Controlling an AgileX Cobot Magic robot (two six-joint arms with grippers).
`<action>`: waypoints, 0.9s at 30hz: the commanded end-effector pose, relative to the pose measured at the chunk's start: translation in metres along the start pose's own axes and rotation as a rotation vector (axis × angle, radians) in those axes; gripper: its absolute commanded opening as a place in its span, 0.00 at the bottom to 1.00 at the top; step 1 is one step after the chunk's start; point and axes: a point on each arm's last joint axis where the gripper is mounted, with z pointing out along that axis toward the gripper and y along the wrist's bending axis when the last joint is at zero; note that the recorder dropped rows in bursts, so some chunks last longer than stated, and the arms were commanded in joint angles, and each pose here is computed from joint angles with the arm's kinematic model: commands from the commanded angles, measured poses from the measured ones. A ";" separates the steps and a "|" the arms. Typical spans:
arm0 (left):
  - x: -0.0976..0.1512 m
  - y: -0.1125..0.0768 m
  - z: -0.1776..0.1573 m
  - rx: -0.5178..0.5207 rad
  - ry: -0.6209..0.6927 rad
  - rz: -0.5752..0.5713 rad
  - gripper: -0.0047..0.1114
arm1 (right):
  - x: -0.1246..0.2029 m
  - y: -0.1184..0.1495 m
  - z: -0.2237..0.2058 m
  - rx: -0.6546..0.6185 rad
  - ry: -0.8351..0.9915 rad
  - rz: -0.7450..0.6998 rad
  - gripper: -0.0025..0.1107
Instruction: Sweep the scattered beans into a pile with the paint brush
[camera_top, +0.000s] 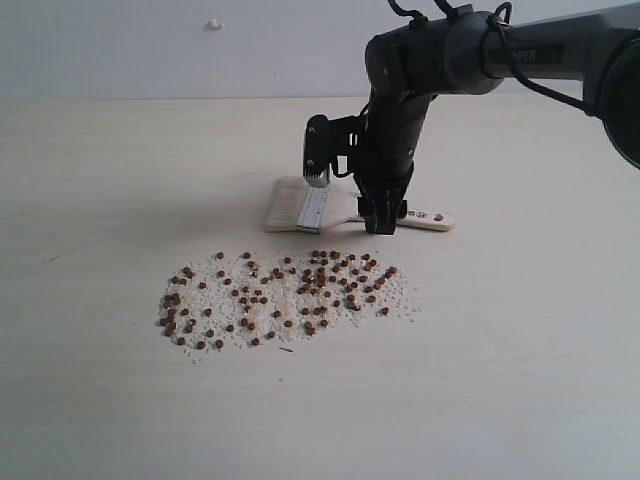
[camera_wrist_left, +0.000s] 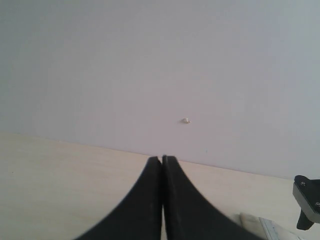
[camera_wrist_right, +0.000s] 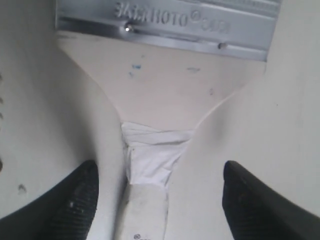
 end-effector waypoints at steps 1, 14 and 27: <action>0.001 0.000 0.000 0.001 0.001 -0.001 0.04 | -0.002 0.004 -0.002 -0.044 -0.032 -0.074 0.60; 0.001 0.000 0.000 0.001 0.001 -0.001 0.04 | -0.004 -0.001 -0.010 -0.041 -0.101 -0.150 0.60; 0.001 0.000 0.000 0.001 0.001 -0.001 0.04 | 0.008 -0.014 -0.015 -0.123 -0.102 -0.043 0.60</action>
